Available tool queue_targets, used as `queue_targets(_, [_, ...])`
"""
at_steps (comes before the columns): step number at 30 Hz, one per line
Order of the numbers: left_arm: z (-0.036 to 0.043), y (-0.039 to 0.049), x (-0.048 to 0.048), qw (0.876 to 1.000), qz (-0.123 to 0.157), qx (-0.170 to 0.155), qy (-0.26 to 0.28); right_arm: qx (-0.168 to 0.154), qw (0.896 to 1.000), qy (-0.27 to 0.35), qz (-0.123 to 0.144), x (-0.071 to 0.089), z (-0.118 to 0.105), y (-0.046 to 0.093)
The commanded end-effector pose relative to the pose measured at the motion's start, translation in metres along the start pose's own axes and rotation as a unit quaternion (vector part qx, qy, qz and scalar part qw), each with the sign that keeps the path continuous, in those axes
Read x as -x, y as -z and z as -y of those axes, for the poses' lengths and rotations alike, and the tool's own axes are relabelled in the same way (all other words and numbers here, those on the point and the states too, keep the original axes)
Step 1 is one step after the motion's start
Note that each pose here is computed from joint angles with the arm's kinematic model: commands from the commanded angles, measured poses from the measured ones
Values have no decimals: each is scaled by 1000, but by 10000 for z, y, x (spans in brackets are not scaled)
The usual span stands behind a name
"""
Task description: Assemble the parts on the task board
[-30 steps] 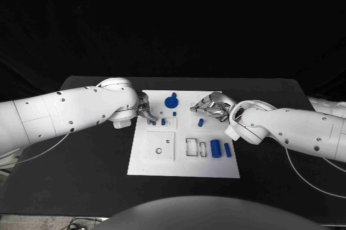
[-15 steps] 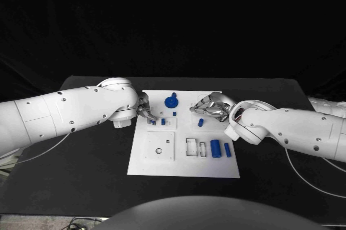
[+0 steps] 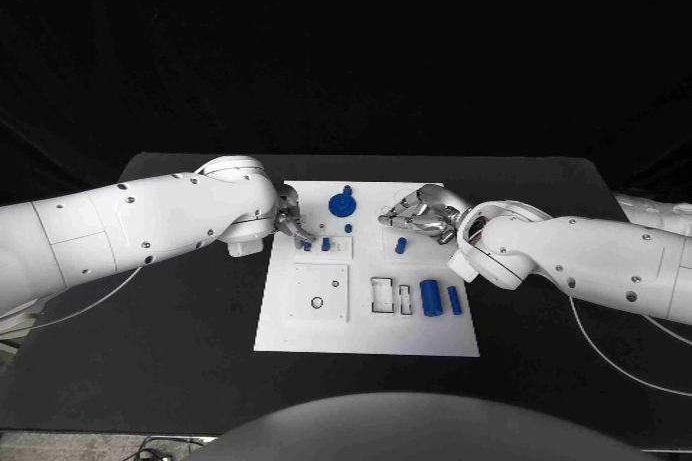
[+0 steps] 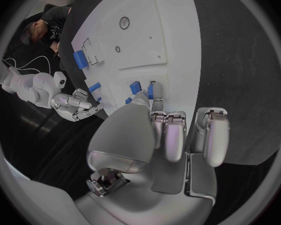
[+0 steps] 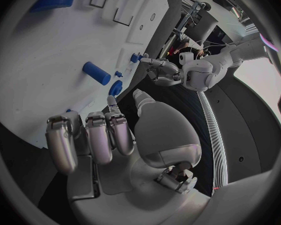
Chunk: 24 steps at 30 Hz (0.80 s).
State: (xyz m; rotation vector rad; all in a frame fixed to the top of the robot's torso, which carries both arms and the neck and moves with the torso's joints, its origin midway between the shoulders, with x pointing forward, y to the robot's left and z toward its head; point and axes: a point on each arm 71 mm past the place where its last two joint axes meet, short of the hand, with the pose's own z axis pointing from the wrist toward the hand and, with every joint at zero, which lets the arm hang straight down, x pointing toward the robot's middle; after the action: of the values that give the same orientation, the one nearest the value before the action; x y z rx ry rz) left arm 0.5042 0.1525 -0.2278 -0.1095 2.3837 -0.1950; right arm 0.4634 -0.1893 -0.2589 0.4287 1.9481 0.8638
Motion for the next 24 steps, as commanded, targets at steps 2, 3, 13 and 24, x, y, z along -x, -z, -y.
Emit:
queue_targets(2, [15,-5,-25,1000,-14,-8,-6,4,1000,4,-4,-12,-9,0])
queue_targets(3, [12,-6,-27,1000,-15,-7,-6,4,1000,4,-4,-11,-9,0])
queue_targets(13, [-4,-15,-32,1000,-20,-5,-6,6,1000,4,-3,-13,-14,-4])
queue_targets(24, [-16,-29,-22,1000,-19,-4,-6,6,1000,4,-3,-13,-14,-4])
